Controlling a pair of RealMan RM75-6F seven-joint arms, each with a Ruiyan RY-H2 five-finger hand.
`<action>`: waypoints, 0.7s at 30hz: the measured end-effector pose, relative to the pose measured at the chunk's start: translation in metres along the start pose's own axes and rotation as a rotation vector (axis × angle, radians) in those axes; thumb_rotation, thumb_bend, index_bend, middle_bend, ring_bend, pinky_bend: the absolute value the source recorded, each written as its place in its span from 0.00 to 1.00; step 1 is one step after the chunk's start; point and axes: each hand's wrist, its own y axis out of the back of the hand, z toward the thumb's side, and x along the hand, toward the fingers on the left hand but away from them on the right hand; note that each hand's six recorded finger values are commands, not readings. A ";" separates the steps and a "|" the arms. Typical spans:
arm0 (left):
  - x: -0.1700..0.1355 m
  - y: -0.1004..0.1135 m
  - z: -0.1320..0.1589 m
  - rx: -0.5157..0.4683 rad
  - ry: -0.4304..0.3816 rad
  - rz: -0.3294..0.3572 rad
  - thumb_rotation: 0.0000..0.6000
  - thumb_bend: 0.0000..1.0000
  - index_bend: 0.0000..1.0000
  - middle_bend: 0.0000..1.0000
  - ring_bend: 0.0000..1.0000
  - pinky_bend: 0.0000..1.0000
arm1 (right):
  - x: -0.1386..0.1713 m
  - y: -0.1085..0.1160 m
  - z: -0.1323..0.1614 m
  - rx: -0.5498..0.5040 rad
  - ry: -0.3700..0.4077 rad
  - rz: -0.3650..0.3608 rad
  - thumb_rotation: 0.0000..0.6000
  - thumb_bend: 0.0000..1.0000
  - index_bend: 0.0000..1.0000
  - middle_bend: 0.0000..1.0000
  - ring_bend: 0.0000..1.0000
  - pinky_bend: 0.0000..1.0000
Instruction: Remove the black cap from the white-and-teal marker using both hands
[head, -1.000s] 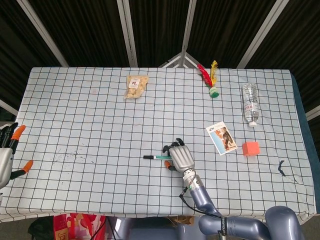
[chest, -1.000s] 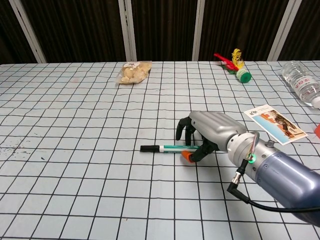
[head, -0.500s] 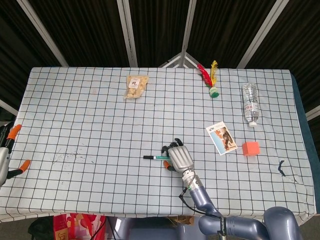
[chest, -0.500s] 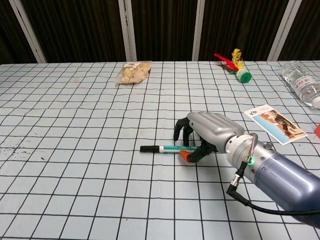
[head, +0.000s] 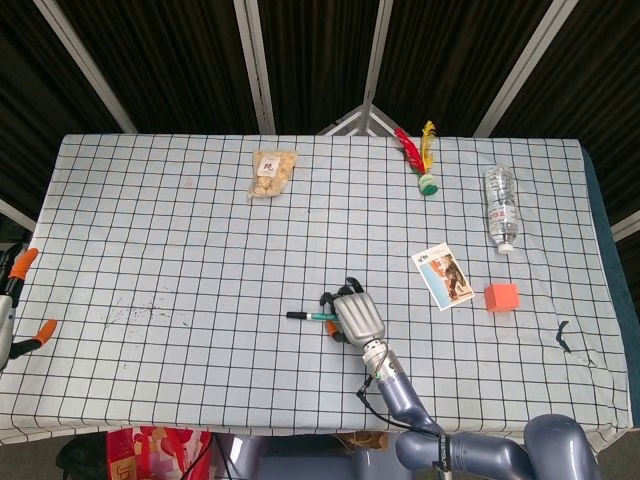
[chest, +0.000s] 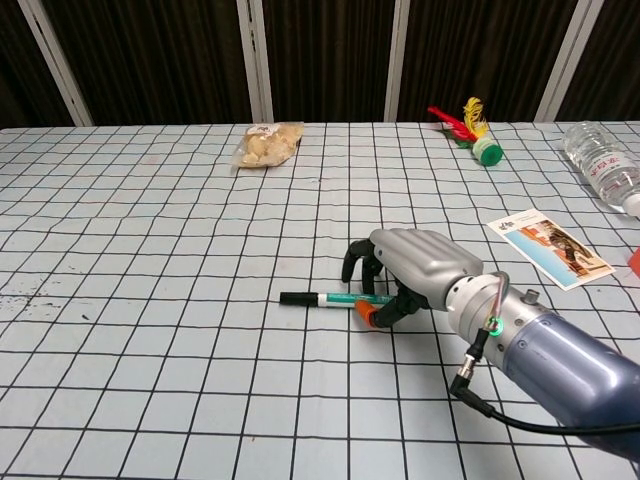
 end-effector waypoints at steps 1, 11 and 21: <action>0.000 0.000 0.000 0.000 0.001 -0.002 1.00 0.34 0.02 0.00 0.00 0.00 | 0.000 0.000 0.000 0.005 0.000 0.002 1.00 0.45 0.36 0.51 0.29 0.13; 0.000 -0.001 -0.001 0.004 0.006 -0.002 1.00 0.34 0.02 0.00 0.00 0.00 | 0.002 -0.004 -0.001 0.030 -0.004 0.035 1.00 0.45 0.32 0.43 0.23 0.13; -0.002 0.003 0.000 0.003 0.004 0.007 1.00 0.34 0.02 0.00 0.00 0.00 | 0.003 -0.007 -0.002 0.047 -0.003 0.061 1.00 0.45 0.32 0.39 0.20 0.12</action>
